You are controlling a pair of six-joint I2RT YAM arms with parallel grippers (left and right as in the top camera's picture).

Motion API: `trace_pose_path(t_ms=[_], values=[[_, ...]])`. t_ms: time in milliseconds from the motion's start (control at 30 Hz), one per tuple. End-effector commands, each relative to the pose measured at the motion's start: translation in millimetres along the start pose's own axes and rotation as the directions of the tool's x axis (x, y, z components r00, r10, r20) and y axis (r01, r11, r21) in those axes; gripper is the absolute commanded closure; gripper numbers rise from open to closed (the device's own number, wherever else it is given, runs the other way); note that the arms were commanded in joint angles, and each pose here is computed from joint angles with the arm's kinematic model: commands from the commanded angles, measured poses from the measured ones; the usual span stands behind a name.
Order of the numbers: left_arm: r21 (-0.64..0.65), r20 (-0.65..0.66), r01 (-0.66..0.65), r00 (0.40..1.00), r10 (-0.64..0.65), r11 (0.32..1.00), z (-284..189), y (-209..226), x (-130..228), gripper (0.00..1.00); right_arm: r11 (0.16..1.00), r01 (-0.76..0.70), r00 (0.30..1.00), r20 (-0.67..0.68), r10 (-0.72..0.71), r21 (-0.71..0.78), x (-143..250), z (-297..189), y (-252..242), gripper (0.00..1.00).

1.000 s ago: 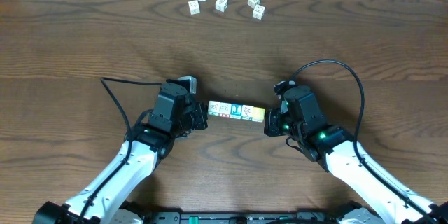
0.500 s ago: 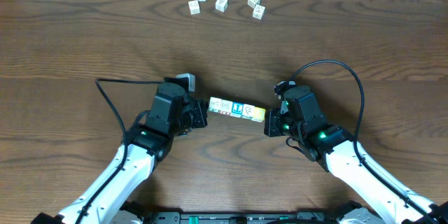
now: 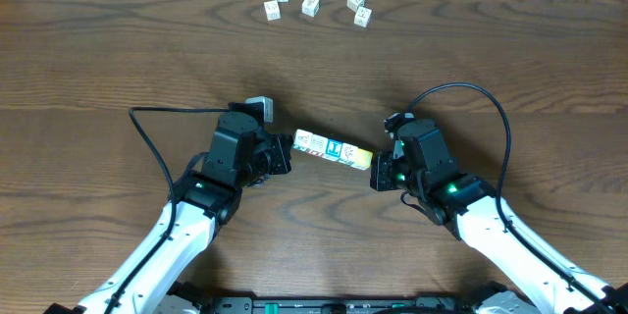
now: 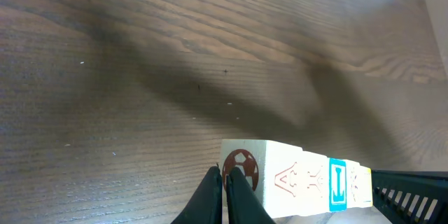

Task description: Lift 5 blocks

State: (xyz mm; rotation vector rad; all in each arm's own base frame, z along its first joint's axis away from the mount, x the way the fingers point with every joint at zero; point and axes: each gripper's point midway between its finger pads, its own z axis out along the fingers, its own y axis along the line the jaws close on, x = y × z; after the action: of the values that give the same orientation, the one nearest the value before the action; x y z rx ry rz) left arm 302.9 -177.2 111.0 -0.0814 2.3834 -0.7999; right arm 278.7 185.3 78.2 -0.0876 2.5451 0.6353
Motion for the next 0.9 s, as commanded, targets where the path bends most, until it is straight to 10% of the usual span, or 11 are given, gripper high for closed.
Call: trace_pose_path(t_ms=[0,867], values=[[0.249,-0.137,-0.013,0.989,0.048,0.969,-7,-57,23,0.93,0.931,0.086,0.995,-0.018,-0.099,-0.355,-9,-26,91,0.99],[0.246,-0.135,-0.013,0.99,0.048,0.969,-7,-57,22,0.93,0.926,0.12,0.993,0.032,-0.117,-0.357,-25,-45,101,0.99]])
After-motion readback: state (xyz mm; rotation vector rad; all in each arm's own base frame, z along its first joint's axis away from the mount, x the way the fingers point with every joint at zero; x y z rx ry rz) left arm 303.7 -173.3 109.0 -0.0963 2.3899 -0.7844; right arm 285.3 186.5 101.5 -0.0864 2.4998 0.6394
